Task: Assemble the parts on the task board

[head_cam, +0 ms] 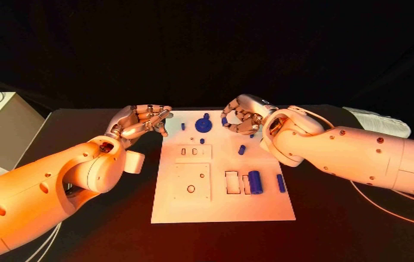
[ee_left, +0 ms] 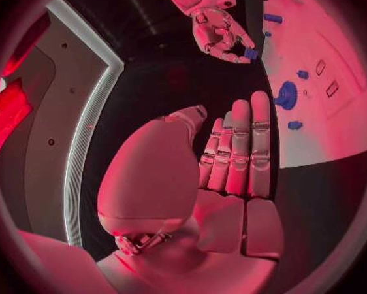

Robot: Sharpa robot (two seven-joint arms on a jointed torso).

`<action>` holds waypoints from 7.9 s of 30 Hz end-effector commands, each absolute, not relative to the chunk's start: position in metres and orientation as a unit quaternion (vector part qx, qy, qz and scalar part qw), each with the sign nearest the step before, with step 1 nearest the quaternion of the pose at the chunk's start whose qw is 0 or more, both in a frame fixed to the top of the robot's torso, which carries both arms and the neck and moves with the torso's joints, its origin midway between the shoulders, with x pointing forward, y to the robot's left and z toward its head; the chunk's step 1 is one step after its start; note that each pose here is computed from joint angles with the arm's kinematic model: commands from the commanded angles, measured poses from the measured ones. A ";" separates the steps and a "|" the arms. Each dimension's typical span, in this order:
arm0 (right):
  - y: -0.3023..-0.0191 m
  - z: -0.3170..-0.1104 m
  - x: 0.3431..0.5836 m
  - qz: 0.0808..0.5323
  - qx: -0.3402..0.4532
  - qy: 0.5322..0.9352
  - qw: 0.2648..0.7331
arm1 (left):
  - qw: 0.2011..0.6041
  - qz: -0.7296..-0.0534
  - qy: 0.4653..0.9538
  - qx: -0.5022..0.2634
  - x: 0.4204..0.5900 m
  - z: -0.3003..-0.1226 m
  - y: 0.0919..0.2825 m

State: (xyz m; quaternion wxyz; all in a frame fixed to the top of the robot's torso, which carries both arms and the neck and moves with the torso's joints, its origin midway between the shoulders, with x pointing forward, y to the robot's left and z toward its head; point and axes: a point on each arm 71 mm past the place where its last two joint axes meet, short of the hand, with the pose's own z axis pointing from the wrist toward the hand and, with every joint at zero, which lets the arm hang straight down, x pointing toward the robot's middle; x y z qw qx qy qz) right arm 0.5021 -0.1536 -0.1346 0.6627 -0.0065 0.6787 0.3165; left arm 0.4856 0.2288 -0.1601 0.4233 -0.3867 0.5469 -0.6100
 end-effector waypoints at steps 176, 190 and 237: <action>-0.228 -0.120 0.511 0.348 0.238 0.627 0.656 | 0.402 -0.194 0.894 -0.044 0.547 -0.174 0.134; -0.226 -0.121 0.512 0.346 0.237 0.630 0.654 | 0.388 -0.191 0.901 -0.037 0.548 -0.179 0.125; -0.224 -0.129 0.516 0.335 0.240 0.641 0.647 | 0.374 -0.227 0.895 -0.082 0.547 -0.184 0.122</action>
